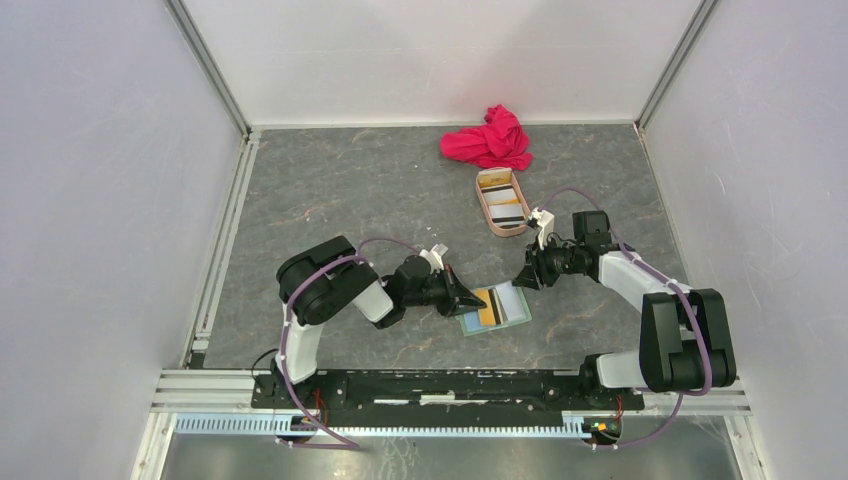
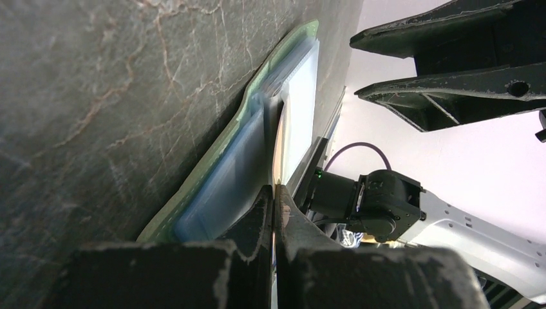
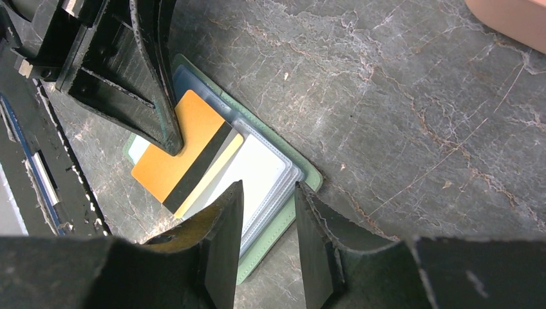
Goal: Put the credit cards into the card holder
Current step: Insert the credit card into the card holder.
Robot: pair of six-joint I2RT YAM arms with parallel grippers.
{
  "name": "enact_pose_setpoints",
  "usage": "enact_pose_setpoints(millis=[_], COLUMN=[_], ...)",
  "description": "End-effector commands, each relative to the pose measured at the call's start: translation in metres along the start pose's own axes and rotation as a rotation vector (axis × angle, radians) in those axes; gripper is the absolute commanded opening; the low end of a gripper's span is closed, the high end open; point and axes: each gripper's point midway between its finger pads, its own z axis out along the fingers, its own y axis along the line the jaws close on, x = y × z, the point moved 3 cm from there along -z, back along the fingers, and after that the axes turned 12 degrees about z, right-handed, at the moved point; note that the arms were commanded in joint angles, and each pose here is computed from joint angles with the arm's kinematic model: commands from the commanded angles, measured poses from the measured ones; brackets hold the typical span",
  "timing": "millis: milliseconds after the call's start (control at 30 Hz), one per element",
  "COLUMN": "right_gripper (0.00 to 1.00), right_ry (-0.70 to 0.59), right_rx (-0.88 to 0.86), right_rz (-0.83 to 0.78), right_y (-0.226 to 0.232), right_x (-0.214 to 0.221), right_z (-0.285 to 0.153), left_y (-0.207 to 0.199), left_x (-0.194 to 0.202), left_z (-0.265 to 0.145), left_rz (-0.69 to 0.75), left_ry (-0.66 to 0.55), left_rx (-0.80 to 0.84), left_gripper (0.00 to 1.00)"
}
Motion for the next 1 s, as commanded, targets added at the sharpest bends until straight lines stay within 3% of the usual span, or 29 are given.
enact_pose_setpoints(millis=[0,967], right_gripper=[0.41,0.41], right_ry=[-0.018,-0.011], right_rx=[0.015,0.015], right_rz=[-0.049,-0.052], right_y=[-0.0024,-0.0019], right_x=[-0.0143,-0.0133], right_z=[-0.001,0.0011], left_y=[0.0115,0.008], left_x=[-0.0094,-0.0075], left_z=[0.0044,0.0046], left_rz=[0.058,0.072], left_ry=[-0.047,-0.152], left_rx=[-0.058,-0.064], left_gripper=[0.02,0.02])
